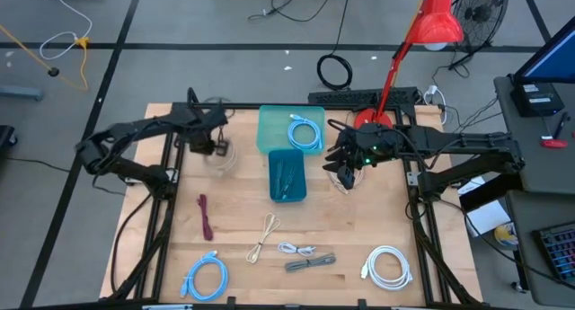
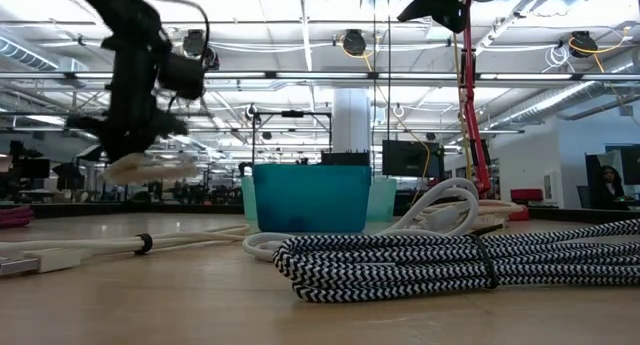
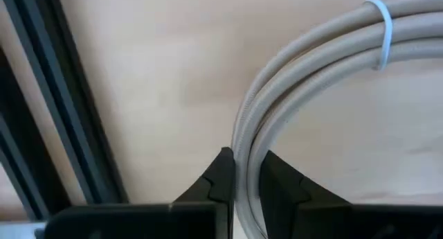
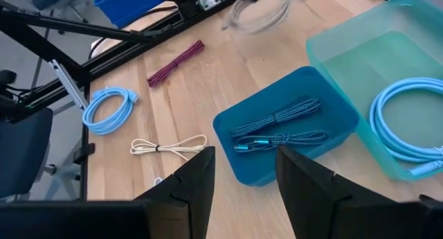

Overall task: Pick & Place USB Port
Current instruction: Put the left brown hdmi cable into the green bin

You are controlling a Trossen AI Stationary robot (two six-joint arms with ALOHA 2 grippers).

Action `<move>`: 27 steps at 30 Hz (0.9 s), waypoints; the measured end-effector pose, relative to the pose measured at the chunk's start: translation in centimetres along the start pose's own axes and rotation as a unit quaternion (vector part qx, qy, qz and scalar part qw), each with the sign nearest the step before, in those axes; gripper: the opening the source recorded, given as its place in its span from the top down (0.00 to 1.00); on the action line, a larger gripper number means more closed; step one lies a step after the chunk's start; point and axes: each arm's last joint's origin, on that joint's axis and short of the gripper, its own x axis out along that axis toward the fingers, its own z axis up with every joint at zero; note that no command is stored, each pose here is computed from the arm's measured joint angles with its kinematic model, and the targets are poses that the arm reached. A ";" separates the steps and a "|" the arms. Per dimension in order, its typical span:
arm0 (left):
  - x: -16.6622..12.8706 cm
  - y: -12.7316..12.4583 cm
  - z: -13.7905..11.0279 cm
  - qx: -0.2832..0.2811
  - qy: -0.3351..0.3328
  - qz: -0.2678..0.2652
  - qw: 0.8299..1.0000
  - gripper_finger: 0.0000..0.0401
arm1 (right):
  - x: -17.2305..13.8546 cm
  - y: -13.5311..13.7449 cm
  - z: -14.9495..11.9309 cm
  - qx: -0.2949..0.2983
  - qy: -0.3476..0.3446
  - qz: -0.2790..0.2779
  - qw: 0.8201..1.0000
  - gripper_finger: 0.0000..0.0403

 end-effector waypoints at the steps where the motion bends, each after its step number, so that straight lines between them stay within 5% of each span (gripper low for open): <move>1: -1.0 -0.3 0.4 -0.002 -0.016 -0.012 1.000 0.90 | 0.0 0.0 0.0 -0.001 0.000 0.000 1.000 0.65; 13: -11.3 -6.3 7.0 0.013 -0.170 -0.150 0.974 0.90 | 0.0 0.0 0.0 -0.017 0.000 0.000 1.000 0.65; 27: -7.7 -16.3 13.4 0.092 -0.108 -0.182 0.973 0.90 | 0.0 -0.1 -0.4 -0.002 0.022 -0.009 1.000 0.65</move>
